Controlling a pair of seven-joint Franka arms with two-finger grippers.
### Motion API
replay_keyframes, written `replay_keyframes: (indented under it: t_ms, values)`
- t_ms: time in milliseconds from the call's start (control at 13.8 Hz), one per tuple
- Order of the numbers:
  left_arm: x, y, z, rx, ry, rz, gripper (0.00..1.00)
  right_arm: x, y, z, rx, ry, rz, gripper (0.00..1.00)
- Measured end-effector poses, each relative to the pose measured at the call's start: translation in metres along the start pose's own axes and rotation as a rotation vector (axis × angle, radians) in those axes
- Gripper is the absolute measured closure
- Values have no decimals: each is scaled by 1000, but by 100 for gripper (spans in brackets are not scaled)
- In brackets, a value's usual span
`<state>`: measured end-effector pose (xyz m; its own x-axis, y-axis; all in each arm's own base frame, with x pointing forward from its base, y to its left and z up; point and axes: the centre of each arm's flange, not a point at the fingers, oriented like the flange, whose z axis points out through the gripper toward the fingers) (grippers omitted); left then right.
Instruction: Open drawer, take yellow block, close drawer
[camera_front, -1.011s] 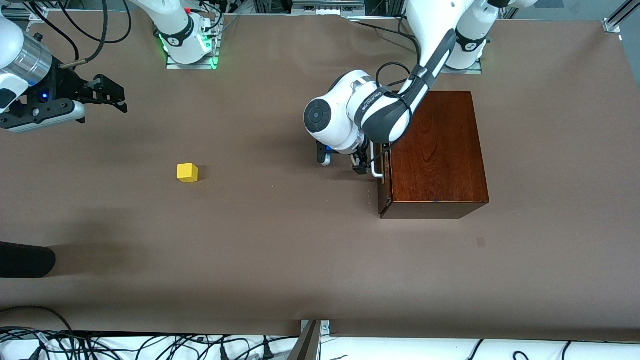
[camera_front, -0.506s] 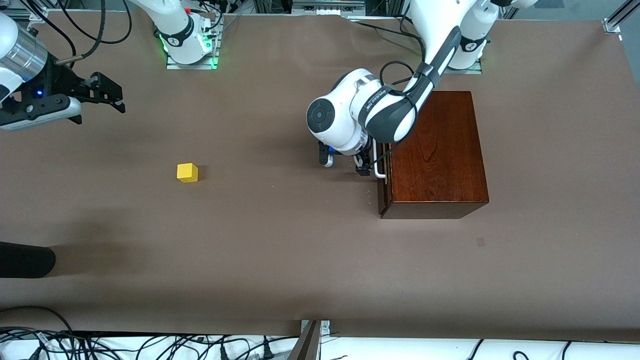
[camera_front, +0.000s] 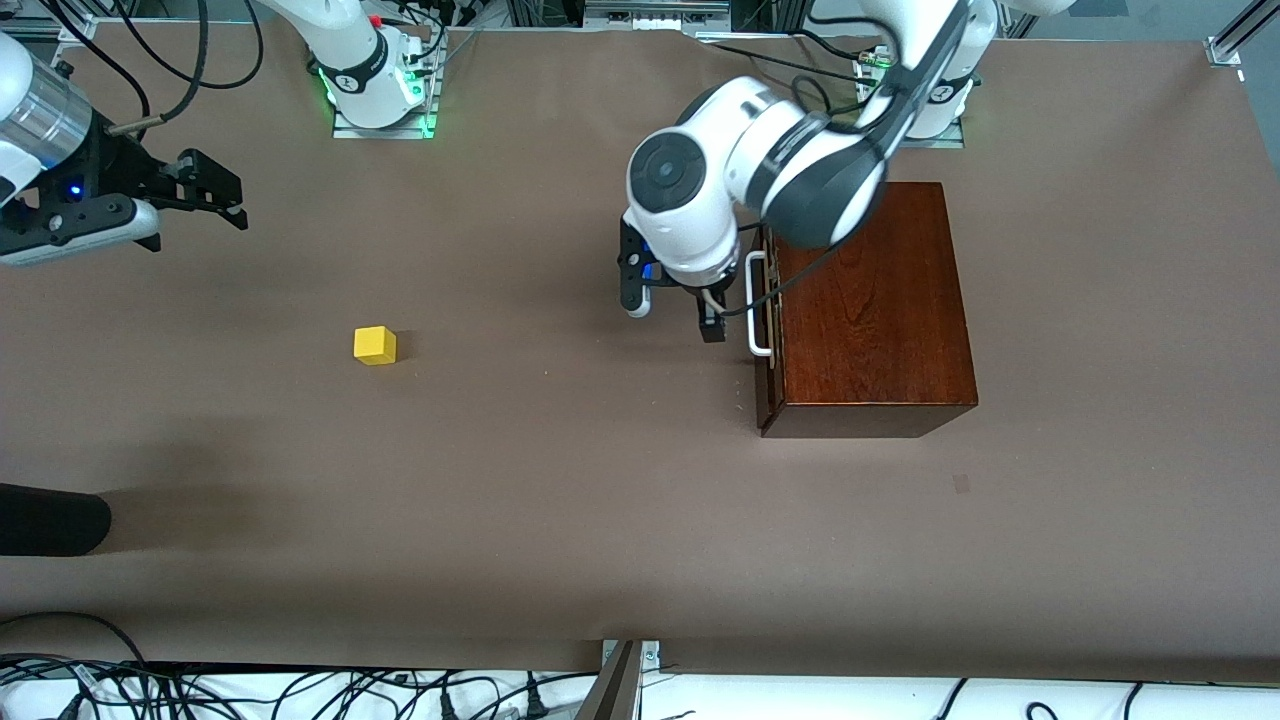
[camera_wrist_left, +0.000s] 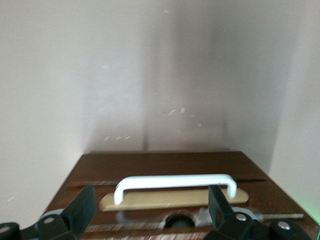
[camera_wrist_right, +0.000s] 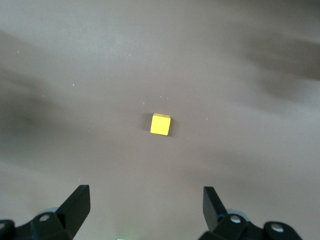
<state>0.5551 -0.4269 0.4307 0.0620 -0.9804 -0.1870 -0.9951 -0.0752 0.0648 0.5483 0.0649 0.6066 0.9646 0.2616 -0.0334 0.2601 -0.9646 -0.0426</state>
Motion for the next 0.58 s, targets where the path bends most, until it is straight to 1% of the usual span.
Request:
replay_keyframes:
  t_ms: [72,144,217,361,433,578]
  values:
    - [-30,-20,-17,18,21,-51,0,0,1,2,1,-11,3,0]
    - [-73,-46,-29,27,40,-113,0,0,4,4,2,-18,8,0]
    - [-123,-74,-35,30,58,-161,0,0,7,5,2,-20,14,0]
    - [-229,-124,-46,52,98,-206,0,-1,12,6,3,-25,23,0]
    - [-267,-137,-52,65,112,-229,0,-2,16,6,4,-26,29,0]
    - [-320,-151,-59,77,137,-298,0,-2,22,7,4,-27,40,0]
